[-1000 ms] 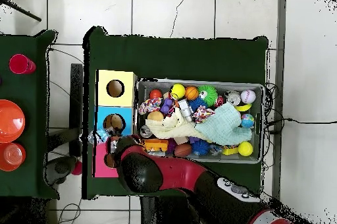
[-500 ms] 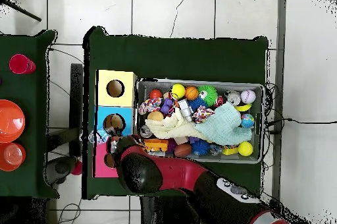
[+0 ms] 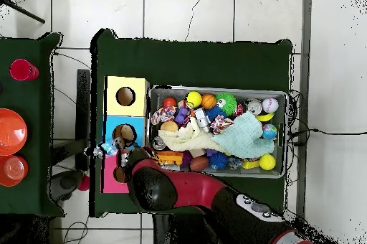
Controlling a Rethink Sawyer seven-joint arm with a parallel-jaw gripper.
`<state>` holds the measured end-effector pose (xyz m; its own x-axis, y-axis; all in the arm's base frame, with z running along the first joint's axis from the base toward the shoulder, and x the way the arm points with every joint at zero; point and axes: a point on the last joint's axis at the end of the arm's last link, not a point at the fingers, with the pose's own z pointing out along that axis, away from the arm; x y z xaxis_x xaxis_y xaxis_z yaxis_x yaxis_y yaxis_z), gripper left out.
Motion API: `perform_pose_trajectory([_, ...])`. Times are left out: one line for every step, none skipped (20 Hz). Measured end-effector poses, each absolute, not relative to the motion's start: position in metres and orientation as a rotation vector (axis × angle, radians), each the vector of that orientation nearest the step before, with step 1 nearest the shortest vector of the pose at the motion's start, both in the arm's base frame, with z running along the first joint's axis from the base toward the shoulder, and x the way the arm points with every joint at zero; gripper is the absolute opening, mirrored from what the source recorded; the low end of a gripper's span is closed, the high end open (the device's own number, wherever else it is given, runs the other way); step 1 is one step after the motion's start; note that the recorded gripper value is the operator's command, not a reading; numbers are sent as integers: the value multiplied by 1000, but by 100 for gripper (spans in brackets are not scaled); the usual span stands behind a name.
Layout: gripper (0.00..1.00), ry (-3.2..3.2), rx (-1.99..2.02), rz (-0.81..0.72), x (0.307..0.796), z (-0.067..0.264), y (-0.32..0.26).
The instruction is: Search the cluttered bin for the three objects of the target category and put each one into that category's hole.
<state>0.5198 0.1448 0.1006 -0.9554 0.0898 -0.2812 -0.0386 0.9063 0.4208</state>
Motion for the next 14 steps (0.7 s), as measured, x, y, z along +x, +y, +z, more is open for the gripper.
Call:
perform_pose_trajectory([100, 2775, 40, 619, 520, 100, 144])
perform_pose_trajectory([100, 2776, 42, 618, 520, 100, 143])
perform_pose_trajectory([100, 2777, 43, 615, 519, 100, 143])
perform_pose_trajectory([100, 2778, 43, 613, 519, 99, 142])
perform_pose_trajectory([100, 2779, 45, 610, 519, 99, 141])
perform_pose_trajectory([100, 2780, 45, 609, 518, 99, 141])
perform_pose_trajectory([100, 2780, 44, 607, 518, 98, 141])
perform_pose_trajectory([100, 2781, 41, 606, 518, 98, 141])
perform_pose_trajectory([100, 2780, 35, 606, 517, 98, 141])
perform_pose_trajectory([100, 2780, 31, 606, 517, 98, 142])
perform_pose_trajectory([100, 2780, 29, 606, 516, 98, 142])
perform_pose_trajectory([100, 2779, 26, 606, 516, 98, 142])
perform_pose_trajectory([100, 2779, 23, 606, 516, 98, 143])
perform_pose_trajectory([100, 2779, 22, 606, 516, 98, 143])
